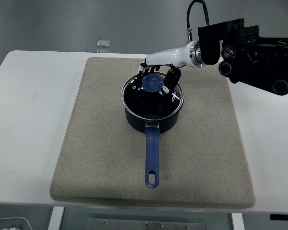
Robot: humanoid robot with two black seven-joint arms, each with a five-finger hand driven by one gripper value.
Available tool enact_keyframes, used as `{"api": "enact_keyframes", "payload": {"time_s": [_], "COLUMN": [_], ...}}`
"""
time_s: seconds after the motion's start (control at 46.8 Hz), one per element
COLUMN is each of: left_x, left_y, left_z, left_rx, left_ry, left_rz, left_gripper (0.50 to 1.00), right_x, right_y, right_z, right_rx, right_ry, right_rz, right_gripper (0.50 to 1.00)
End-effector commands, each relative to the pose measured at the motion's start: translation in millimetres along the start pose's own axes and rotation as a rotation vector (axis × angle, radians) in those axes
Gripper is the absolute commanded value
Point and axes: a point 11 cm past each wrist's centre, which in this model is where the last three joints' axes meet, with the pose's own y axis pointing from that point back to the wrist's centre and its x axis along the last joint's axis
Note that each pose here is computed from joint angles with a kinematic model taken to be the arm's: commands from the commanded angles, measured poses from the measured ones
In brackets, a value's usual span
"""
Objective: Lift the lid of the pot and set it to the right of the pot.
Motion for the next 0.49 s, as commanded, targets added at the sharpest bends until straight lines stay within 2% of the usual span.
{"api": "enact_keyframes", "payload": {"time_s": [0.0, 0.47], "left_x": [0.0, 0.0], "left_y": [0.0, 0.0], "left_z": [0.0, 0.0], "left_rx": [0.000, 0.000], "left_ry": [0.001, -0.001], "left_rz": [0.000, 0.000], "left_gripper": [1.000, 1.000], "right_x": [0.0, -0.7], "right_y": [0.2, -0.2], "right_z": [0.3, -0.5], "right_rx": [-0.002, 0.000], "right_ry": [0.002, 0.002], "right_rz": [-0.002, -0.007], "right_gripper": [0.760, 0.670]}}
